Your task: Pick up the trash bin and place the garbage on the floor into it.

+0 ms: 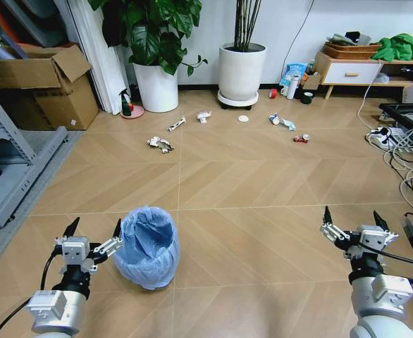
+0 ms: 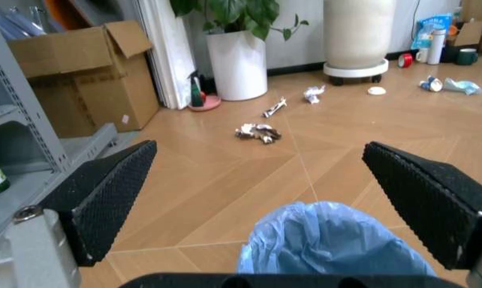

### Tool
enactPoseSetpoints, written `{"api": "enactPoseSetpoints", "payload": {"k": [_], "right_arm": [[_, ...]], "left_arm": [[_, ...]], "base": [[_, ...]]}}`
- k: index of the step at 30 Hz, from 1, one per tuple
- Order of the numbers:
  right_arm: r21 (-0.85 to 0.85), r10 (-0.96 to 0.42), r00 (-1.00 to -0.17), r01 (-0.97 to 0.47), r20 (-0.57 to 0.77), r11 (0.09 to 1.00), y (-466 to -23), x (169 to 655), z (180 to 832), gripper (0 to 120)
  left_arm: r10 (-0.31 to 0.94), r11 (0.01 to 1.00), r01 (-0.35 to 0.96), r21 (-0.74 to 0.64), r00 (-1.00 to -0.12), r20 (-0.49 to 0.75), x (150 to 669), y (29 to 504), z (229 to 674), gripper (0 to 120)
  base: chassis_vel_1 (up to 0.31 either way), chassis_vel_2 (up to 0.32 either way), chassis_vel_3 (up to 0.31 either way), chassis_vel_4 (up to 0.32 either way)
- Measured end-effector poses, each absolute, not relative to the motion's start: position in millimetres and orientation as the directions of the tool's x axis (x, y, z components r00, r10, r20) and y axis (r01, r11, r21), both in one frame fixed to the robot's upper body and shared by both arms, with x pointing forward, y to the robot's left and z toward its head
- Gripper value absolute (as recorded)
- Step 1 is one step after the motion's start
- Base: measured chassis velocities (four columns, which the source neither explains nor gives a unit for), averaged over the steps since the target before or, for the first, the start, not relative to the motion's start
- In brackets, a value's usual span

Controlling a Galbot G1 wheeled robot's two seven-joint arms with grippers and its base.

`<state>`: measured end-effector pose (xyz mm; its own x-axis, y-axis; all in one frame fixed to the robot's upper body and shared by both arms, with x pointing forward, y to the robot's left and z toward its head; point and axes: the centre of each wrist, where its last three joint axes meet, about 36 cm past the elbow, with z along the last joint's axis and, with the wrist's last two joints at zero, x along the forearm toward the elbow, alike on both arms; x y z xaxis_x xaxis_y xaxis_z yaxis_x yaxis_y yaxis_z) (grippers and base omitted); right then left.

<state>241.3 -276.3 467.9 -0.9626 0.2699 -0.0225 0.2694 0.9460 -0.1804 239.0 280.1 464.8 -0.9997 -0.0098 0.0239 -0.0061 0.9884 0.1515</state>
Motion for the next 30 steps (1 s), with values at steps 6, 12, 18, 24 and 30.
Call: {"api": "enactPoseSetpoints", "payload": {"k": [6,12,18,24,30], "right_arm": [[-0.187,0.273,-0.962,0.272,-0.022,0.944,-275.3,240.2,466.7,100],[-0.190,0.271,-0.962,0.272,-0.028,0.943,-276.2,240.2,465.8,100],[-0.189,0.272,-0.962,0.272,-0.029,0.943,-276.2,239.8,465.2,100],[-0.188,0.271,-0.962,0.271,-0.029,0.944,-275.9,239.6,465.0,100],[-0.188,0.267,-0.963,0.267,-0.029,0.945,-276.9,239.3,464.1,100]], "left_arm": [[-0.007,0.989,-0.002,0.146,-1.000,0.030,240.1,279.2,463.2,100],[-0.007,0.989,-0.002,0.147,-0.999,0.032,240.2,279.5,462.6,100],[-0.007,0.989,-0.002,0.148,-0.999,0.034,239.9,279.5,462.3,100],[-0.001,0.990,0.006,0.138,-0.999,0.053,239.9,278.7,462.1,100],[0.030,0.993,0.040,0.108,-0.995,0.097,252.5,286.4,464.3,100]], "base": [[0.000,0.000,0.000,0.000],[0.000,0.000,0.000,0.000],[0.000,0.000,0.000,0.000],[0.000,0.000,0.000,0.000],[0.000,0.000,0.000,0.000]]}}
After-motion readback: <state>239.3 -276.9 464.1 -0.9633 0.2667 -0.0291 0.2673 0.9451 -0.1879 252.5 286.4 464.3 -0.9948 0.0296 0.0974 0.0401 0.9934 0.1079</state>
